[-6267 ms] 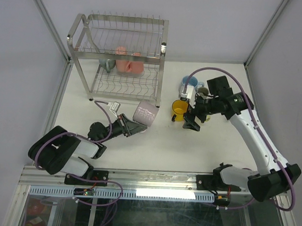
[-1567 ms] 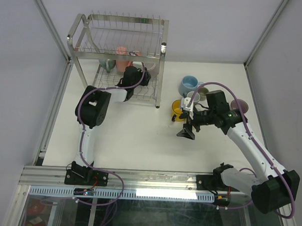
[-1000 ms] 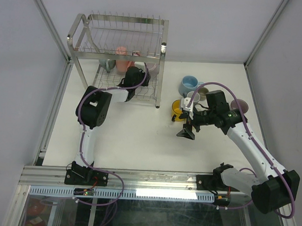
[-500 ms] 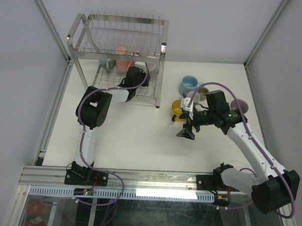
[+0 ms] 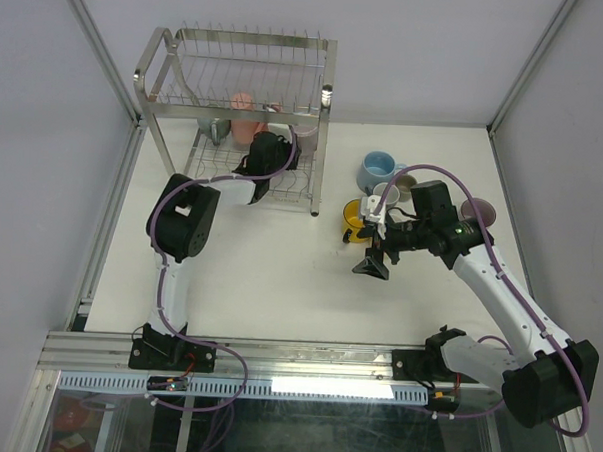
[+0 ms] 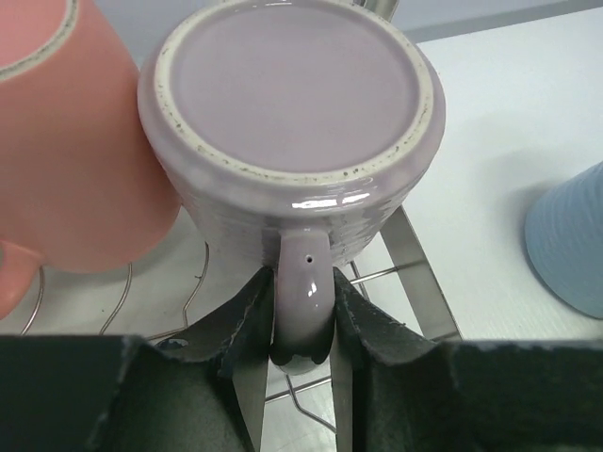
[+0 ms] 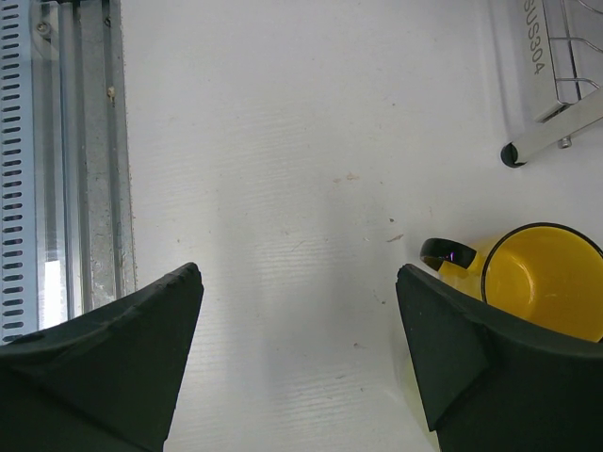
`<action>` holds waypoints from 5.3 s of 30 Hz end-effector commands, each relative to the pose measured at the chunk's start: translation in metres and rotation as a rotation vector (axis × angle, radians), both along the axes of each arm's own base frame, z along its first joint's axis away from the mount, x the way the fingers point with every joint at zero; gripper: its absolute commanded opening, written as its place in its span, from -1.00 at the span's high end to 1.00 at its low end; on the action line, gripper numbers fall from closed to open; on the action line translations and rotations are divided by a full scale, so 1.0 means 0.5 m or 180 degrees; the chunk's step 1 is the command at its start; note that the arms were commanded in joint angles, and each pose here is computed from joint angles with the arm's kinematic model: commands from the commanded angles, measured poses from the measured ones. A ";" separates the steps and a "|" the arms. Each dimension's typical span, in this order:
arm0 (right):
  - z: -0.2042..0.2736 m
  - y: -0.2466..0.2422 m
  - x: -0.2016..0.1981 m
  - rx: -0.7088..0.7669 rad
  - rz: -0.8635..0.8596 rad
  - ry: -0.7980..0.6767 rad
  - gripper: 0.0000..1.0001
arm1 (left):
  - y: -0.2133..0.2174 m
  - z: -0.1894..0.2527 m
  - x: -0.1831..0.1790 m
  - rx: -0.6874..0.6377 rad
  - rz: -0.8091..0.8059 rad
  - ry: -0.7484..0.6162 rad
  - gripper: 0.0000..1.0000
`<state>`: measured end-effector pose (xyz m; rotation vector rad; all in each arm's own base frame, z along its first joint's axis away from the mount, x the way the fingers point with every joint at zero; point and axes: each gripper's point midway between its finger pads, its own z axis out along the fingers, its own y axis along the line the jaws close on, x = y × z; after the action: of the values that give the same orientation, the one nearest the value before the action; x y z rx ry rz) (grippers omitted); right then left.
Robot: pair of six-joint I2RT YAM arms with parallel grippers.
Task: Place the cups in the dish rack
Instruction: Turn the cup upside down in the dish rack.
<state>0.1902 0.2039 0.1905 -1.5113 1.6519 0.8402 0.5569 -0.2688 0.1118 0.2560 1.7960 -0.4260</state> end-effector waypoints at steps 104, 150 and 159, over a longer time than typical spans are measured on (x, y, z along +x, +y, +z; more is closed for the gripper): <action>0.006 0.006 0.002 0.0065 0.0090 -0.0145 -0.73 | 0.087 0.094 0.059 -0.0674 0.0290 -0.0109 1.00; -0.002 0.003 0.005 0.0067 0.0068 -0.0110 -0.74 | 0.135 0.166 -0.110 -0.1029 0.0231 -0.0341 0.63; 0.002 -0.001 0.005 0.0095 0.0062 -0.0124 -0.74 | 0.166 0.175 -0.254 -0.1139 0.0098 -0.0328 0.51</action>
<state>0.1896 0.2008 0.1819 -1.5183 1.6587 0.8409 0.4532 -0.1892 0.1579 -0.0222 1.7193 -0.6211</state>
